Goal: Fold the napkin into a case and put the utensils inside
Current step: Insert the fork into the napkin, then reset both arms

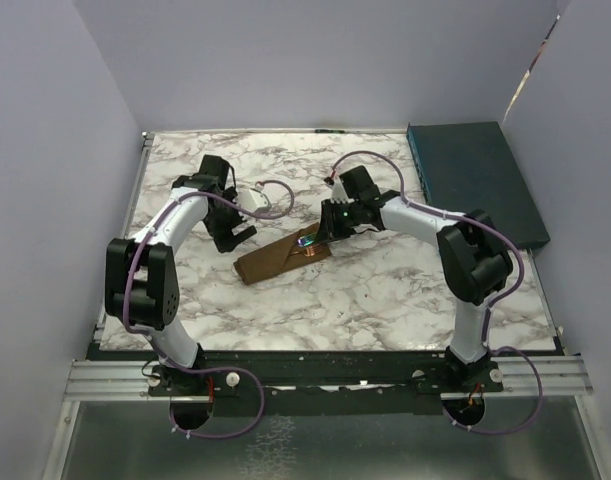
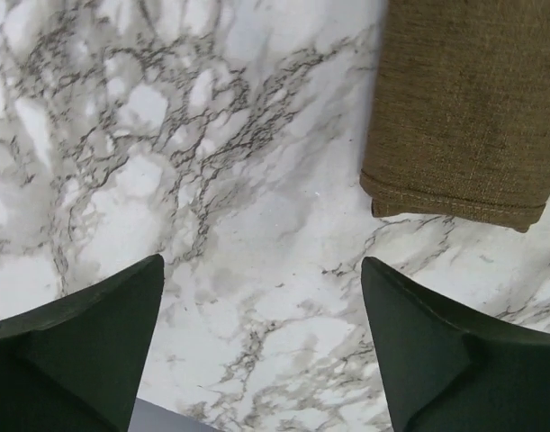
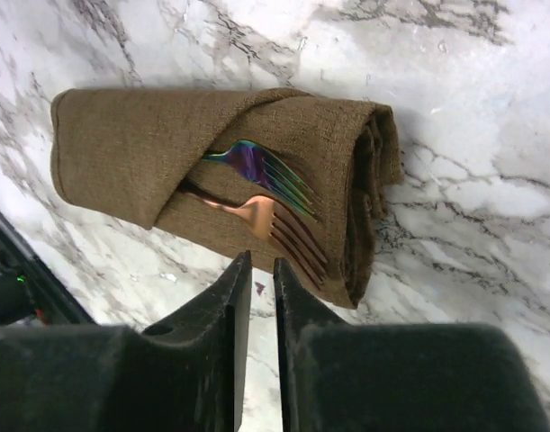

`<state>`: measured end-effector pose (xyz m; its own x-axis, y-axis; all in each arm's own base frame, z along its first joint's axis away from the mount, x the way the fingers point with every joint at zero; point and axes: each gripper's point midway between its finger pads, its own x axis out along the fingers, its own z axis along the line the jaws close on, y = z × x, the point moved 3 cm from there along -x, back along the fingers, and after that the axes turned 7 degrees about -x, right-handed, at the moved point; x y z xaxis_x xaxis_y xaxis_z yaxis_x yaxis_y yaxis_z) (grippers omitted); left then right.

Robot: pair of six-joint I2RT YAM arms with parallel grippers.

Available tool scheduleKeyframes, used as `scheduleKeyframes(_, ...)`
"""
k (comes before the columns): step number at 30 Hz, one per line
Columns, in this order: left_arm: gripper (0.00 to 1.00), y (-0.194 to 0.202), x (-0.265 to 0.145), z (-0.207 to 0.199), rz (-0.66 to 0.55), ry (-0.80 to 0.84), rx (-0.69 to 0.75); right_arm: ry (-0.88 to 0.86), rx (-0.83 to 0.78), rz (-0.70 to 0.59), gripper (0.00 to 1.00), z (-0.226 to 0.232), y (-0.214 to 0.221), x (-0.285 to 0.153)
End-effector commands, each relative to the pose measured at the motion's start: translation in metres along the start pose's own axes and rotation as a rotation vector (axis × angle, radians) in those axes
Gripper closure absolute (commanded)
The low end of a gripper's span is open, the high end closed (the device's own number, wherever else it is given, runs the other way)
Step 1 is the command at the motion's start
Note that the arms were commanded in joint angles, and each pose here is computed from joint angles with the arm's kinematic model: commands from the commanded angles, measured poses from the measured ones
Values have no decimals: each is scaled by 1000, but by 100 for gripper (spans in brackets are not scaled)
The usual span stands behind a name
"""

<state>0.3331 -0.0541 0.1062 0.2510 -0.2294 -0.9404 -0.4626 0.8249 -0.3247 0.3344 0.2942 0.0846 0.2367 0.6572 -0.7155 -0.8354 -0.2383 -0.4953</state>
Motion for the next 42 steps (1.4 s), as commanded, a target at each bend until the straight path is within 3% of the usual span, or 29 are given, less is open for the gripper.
scheduleKeyframes(1,1,-11,-21,10,-54,11,-151,63,0,-31,70,-5,-3,-4)
scheduleKeyframes(6,1,-26,-48,49,-120,-100,-384,216,-19,-131,33,-21,-20,-46)
scheduleKeyframes(8,1,-30,-56,65,-172,-152,-463,296,-3,-205,5,-36,-28,-70)
scheduleKeyframes(9,1,-30,-58,72,-208,-177,-511,343,8,-248,1,-44,-30,-82)
scheduleKeyframes(16,1,-9,-29,84,-375,-367,-794,804,191,-557,0,-130,-15,-174)
scheduleKeyframes(18,1,2,-15,79,-409,-413,-859,960,173,-620,0,-154,-3,-194)
scheduleKeyframes(21,1,16,7,68,-426,-429,-881,1178,87,-730,0,-182,18,-216)
scheduleKeyframes(23,1,22,15,66,-467,-466,-878,1256,124,-731,0,-200,35,-223)
scheduleKeyframes(28,1,29,28,58,-652,-547,-885,1297,240,-826,0,-231,57,-241)
scheduleKeyframes(36,1,23,24,60,-880,-625,-877,1240,109,-993,0,-239,53,-249)
scheduleKeyframes(42,1,20,13,45,-950,-653,-825,1163,53,-971,0,-241,51,-235)
